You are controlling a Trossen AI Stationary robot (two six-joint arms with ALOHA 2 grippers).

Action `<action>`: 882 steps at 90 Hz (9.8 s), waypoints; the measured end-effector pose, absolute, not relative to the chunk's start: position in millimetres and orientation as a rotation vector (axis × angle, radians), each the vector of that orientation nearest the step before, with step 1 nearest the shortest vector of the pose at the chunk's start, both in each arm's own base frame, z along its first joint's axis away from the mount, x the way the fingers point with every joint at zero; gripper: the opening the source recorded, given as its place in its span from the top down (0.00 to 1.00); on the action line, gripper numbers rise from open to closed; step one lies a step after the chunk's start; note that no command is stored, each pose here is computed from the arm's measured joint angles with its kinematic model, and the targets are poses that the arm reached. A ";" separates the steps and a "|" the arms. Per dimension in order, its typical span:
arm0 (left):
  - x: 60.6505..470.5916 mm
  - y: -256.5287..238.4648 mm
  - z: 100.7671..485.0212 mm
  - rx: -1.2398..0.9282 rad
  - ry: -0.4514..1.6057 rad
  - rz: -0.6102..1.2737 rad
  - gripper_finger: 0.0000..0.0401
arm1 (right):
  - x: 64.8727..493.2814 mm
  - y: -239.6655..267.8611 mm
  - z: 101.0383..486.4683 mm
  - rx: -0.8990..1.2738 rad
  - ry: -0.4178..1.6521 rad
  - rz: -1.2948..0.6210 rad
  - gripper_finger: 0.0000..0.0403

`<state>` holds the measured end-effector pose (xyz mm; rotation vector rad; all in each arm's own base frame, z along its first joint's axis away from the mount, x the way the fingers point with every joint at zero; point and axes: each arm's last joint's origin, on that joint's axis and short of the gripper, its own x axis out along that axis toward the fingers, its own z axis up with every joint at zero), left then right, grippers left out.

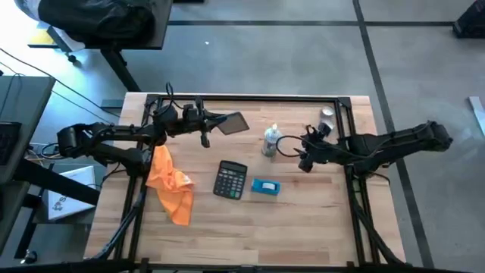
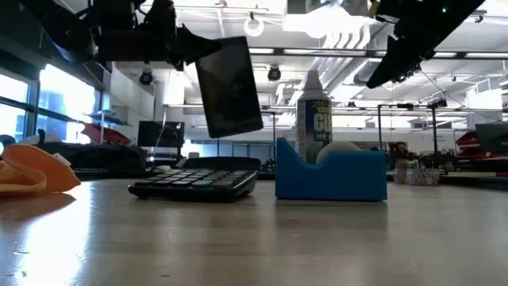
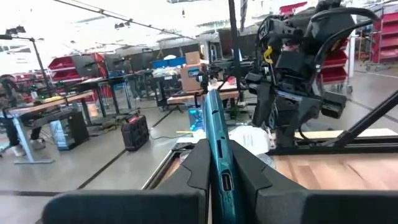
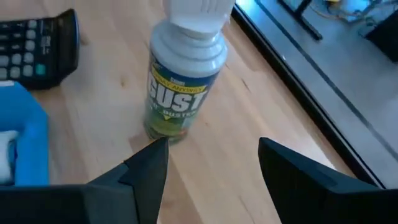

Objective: Apply microfiber cloth
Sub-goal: Spray the front of the cellphone with spray bottle

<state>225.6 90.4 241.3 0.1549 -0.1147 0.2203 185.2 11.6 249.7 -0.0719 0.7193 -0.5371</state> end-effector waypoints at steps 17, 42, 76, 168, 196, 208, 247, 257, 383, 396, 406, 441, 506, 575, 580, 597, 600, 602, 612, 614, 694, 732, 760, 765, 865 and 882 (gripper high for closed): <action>227.0 91.1 238.3 0.142 -0.100 0.222 0.97 | 187.4 12.9 232.0 -0.101 0.676 -0.429 0.46; 239.8 97.9 222.6 0.072 -0.100 0.262 0.97 | 198.4 -11.4 234.2 -0.145 0.555 -0.381 0.46; 274.5 107.1 228.6 0.022 -0.084 0.241 0.97 | 200.1 -53.7 233.0 -0.010 0.381 -0.217 0.44; 301.6 126.0 269.2 0.031 0.035 0.335 0.98 | 230.9 -78.5 216.0 0.003 0.282 -0.189 0.19; 298.7 132.5 269.3 0.023 0.033 0.335 0.98 | 233.6 -79.6 206.7 0.007 0.278 -0.197 0.37; 298.8 132.3 269.3 0.023 0.033 0.330 0.98 | 235.2 -80.3 197.6 0.059 0.253 -0.210 0.42; 299.3 130.9 270.2 0.032 0.024 0.278 0.98 | 236.6 -71.3 199.3 0.033 0.210 -0.266 0.38; 299.3 130.9 271.4 0.035 0.012 0.278 0.98 | 237.6 -68.5 200.1 0.009 0.206 -0.295 0.32; 359.1 230.3 269.8 0.098 -0.024 0.051 0.98 | 241.0 -61.0 205.7 0.204 0.125 -0.217 0.52; 377.9 232.3 259.9 0.095 -0.019 0.007 0.98 | 241.1 -60.3 205.4 0.233 0.129 -0.196 0.52; 385.4 232.3 261.0 0.098 -0.028 -0.030 0.98 | 241.3 -59.2 205.1 0.240 0.140 -0.159 0.52; 386.4 236.5 272.5 0.114 -0.053 -0.021 0.98 | 241.2 -58.3 204.0 0.231 0.154 -0.138 0.54; 386.4 236.5 272.6 0.116 -0.054 -0.021 0.98 | 241.2 -54.2 199.1 0.264 0.190 -0.131 0.29; 378.7 252.2 289.4 -0.064 -0.101 -0.061 0.98 | 242.3 -54.2 204.6 0.210 0.143 -0.123 0.56; 376.8 256.1 293.7 -0.077 -0.110 -0.061 0.98 | 242.3 -54.2 204.4 0.211 0.144 -0.123 0.56; 374.6 260.4 295.6 -0.119 -0.106 -0.054 0.98 | 242.3 -54.2 204.6 0.207 0.145 -0.123 0.56; 374.6 260.8 295.0 -0.132 -0.101 -0.048 0.98 | 242.3 -54.2 204.6 0.210 0.145 -0.123 0.54; 374.5 261.2 294.5 -0.140 -0.097 -0.042 0.98 | 242.3 -54.2 204.5 0.214 0.145 -0.123 0.51; 373.3 263.6 292.6 -0.185 -0.081 -0.028 0.98 | 242.3 -54.1 204.5 0.264 0.143 -0.124 0.36; 373.3 263.7 292.1 -0.194 -0.077 -0.027 0.98 | 242.4 -54.0 204.8 0.271 0.140 -0.123 0.34; 373.7 263.4 289.9 -0.229 -0.060 -0.024 0.98 | 243.1 -53.6 206.1 0.384 0.119 -0.105 0.43; 373.7 263.4 289.8 -0.211 -0.059 -0.023 0.98 | 243.2 -53.2 205.4 0.321 0.130 -0.088 0.38; 373.7 263.4 289.7 -0.212 -0.058 -0.023 0.98 | 243.1 -54.3 204.8 0.313 0.135 -0.129 0.53; 373.7 263.4 289.7 -0.212 -0.058 -0.023 0.98 | 243.2 -54.5 205.4 0.311 0.130 -0.134 0.59; 368.9 268.0 289.7 -0.202 -0.051 -0.061 0.98 | 250.0 -90.2 224.8 0.167 0.268 0.132 0.13; 368.3 269.1 287.5 -0.204 -0.041 -0.019 0.98 | 261.1 -100.0 207.7 0.180 0.256 0.212 0.14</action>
